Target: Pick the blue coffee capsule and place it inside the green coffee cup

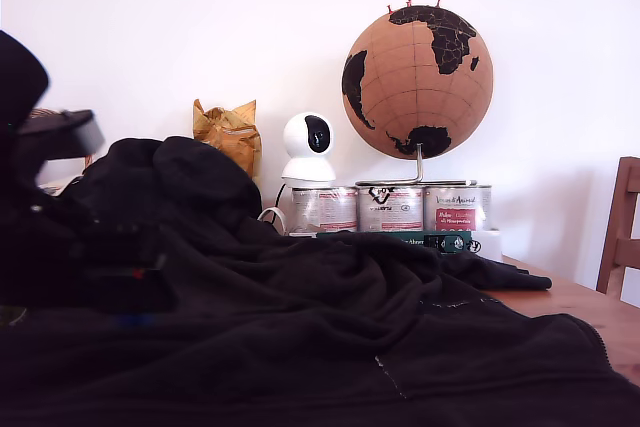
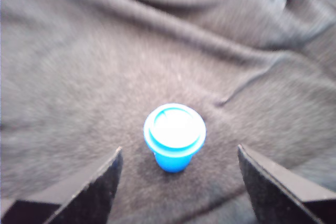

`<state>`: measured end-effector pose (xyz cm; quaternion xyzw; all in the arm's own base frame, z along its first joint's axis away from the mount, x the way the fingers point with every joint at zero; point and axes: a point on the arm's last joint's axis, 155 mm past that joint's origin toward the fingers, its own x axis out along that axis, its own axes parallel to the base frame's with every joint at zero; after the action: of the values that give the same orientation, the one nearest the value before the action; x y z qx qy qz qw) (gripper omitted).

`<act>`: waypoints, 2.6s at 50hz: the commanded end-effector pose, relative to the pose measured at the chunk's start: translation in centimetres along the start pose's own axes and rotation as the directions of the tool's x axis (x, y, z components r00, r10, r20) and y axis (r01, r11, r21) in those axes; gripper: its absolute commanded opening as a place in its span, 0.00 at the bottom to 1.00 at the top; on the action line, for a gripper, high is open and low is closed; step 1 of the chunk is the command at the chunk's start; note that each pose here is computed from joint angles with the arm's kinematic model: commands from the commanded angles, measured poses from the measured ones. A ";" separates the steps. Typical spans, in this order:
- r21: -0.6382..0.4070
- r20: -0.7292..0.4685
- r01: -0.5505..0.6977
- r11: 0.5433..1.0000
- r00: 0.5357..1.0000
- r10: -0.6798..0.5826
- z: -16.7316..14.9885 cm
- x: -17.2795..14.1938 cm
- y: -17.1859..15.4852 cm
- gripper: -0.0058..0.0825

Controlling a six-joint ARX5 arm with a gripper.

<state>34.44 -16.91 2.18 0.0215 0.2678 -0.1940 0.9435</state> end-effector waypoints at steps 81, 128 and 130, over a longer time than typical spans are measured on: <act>-0.118 0.093 -0.335 0.935 0.934 0.346 6.9 -7.5 12.9 0.27; -0.154 0.036 -0.329 0.932 0.941 0.338 5.8 -8.1 14.5 0.41; -0.156 0.037 -0.324 0.933 0.942 0.333 5.9 -8.2 14.3 0.29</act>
<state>36.02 -1.63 9.33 -0.0101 0.2582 -0.0116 0.9660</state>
